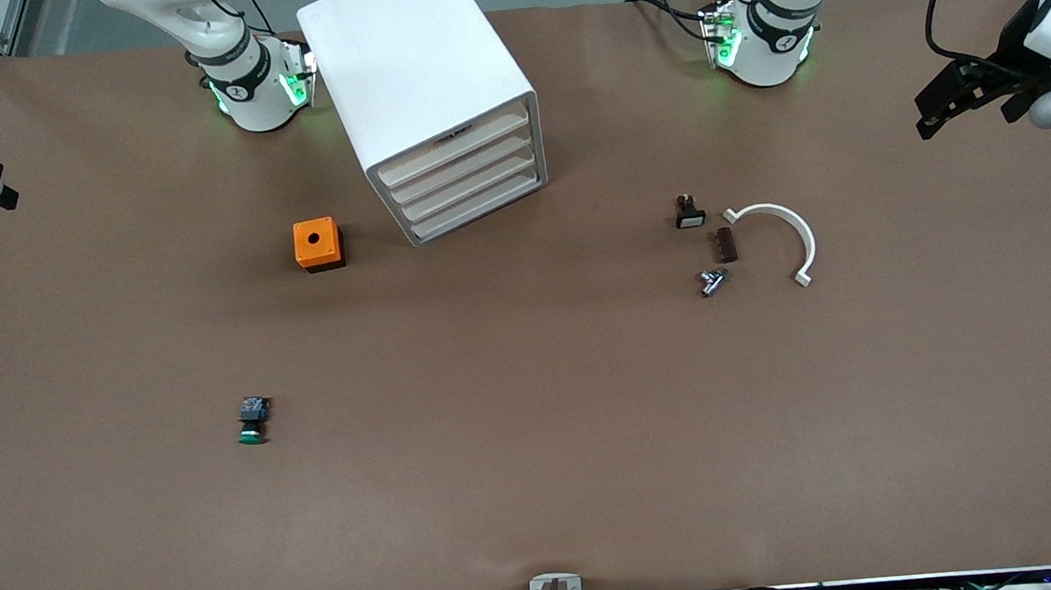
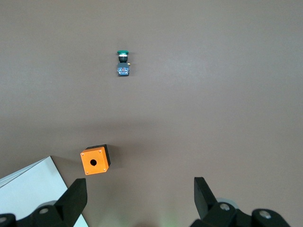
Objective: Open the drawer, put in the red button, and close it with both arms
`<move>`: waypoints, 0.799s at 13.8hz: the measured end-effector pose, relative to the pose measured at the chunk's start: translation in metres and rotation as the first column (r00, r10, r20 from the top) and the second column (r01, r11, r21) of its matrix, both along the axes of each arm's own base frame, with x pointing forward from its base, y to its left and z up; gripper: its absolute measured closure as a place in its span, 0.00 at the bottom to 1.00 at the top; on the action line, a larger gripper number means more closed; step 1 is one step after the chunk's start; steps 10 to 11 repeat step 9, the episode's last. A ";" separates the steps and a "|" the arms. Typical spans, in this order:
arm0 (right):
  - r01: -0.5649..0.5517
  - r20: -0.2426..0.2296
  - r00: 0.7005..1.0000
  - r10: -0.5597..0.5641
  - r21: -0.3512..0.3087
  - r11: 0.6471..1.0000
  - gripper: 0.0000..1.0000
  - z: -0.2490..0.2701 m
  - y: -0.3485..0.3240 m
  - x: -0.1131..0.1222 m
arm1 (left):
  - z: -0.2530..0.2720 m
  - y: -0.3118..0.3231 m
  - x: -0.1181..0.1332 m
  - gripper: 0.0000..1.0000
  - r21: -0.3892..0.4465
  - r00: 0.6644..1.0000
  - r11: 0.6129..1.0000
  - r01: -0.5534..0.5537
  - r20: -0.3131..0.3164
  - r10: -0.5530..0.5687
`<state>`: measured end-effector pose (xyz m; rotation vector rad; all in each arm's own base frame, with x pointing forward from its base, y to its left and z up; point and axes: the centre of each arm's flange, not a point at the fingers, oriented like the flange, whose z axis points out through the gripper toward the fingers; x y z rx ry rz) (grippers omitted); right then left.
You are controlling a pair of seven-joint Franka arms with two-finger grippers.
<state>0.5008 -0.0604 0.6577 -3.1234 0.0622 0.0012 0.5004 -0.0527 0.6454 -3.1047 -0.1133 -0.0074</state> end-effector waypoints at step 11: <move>-0.001 0.002 1.000 0.001 0.014 1.000 0.00 0.000 0.002 0.000 | -0.001 0.002 0.000 0.00 0.000 0.999 0.999 0.040 -0.006 -0.040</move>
